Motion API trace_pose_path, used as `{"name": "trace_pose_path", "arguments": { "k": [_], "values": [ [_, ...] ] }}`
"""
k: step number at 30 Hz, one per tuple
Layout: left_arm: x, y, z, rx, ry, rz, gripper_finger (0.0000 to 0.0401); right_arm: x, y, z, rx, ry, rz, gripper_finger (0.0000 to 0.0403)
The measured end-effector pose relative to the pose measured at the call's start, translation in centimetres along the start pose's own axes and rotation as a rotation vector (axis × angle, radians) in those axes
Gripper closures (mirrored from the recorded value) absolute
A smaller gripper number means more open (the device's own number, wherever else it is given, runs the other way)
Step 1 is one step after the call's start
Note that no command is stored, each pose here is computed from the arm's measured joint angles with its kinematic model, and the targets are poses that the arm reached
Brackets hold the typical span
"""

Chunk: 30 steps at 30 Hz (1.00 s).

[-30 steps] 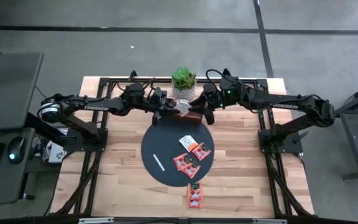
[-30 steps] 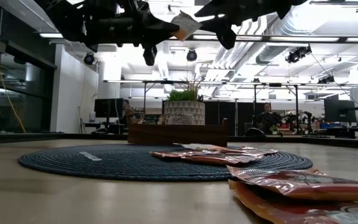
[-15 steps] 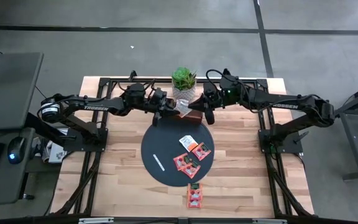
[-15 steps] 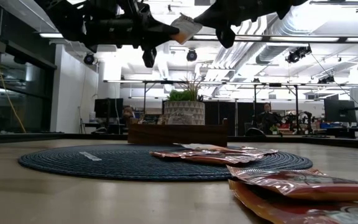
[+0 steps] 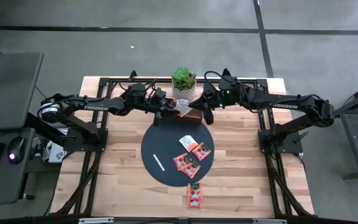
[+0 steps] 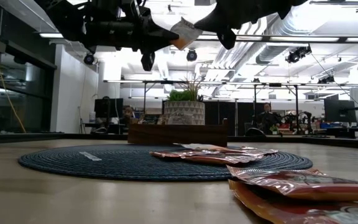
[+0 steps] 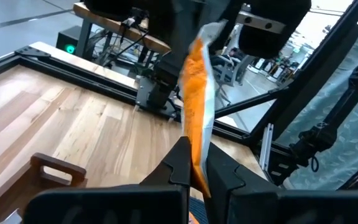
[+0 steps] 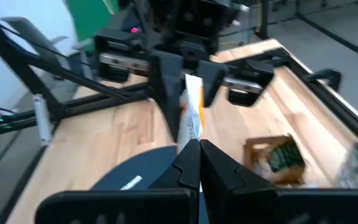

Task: Pick & Place Tea
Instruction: Put the white tea bag into the middle section of the wooden organizer

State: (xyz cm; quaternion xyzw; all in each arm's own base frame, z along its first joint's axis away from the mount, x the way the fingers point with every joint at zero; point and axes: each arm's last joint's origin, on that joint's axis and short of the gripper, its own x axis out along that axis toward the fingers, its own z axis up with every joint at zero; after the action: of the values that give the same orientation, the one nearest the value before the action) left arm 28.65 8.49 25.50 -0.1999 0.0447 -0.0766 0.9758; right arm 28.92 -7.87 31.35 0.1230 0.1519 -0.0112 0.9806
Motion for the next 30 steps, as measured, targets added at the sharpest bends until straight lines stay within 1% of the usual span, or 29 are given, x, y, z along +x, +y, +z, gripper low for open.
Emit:
{"name": "trace_pose_path", "arguments": {
  "k": [6, 14, 19, 23, 25, 30],
  "values": [
    [0.0, 0.1, -0.1, 0.000, 0.002, 0.031, 0.0368, 0.0, -0.3, -0.3, 0.000, 0.019, -0.081, 0.0403],
    [0.0, 0.4, -0.8, -0.037, 0.061, 0.075, 0.0341, 0.0, -0.3, -0.2, -0.002, 0.009, -0.104, 0.0403],
    [-0.1, 0.6, -1.3, -0.031, 0.103, 0.092, 0.0331, -0.1, -0.6, -0.3, -0.002, 0.018, -0.152, 0.0403],
    [-0.5, 1.2, -2.2, -0.063, 0.199, 0.157, 0.0322, -0.3, -1.3, -0.9, -0.013, 0.082, -0.203, 0.0403],
    [-1.2, 1.4, -2.2, -0.091, 0.238, 0.169, 0.0321, -0.4, -1.7, -1.3, -0.014, 0.127, -0.218, 0.0403],
    [-2.6, 2.8, -2.1, -0.145, 0.284, 0.186, 0.0320, 0.1, -2.5, -1.9, -0.009, 0.182, -0.198, 0.0403]
  ]
}}
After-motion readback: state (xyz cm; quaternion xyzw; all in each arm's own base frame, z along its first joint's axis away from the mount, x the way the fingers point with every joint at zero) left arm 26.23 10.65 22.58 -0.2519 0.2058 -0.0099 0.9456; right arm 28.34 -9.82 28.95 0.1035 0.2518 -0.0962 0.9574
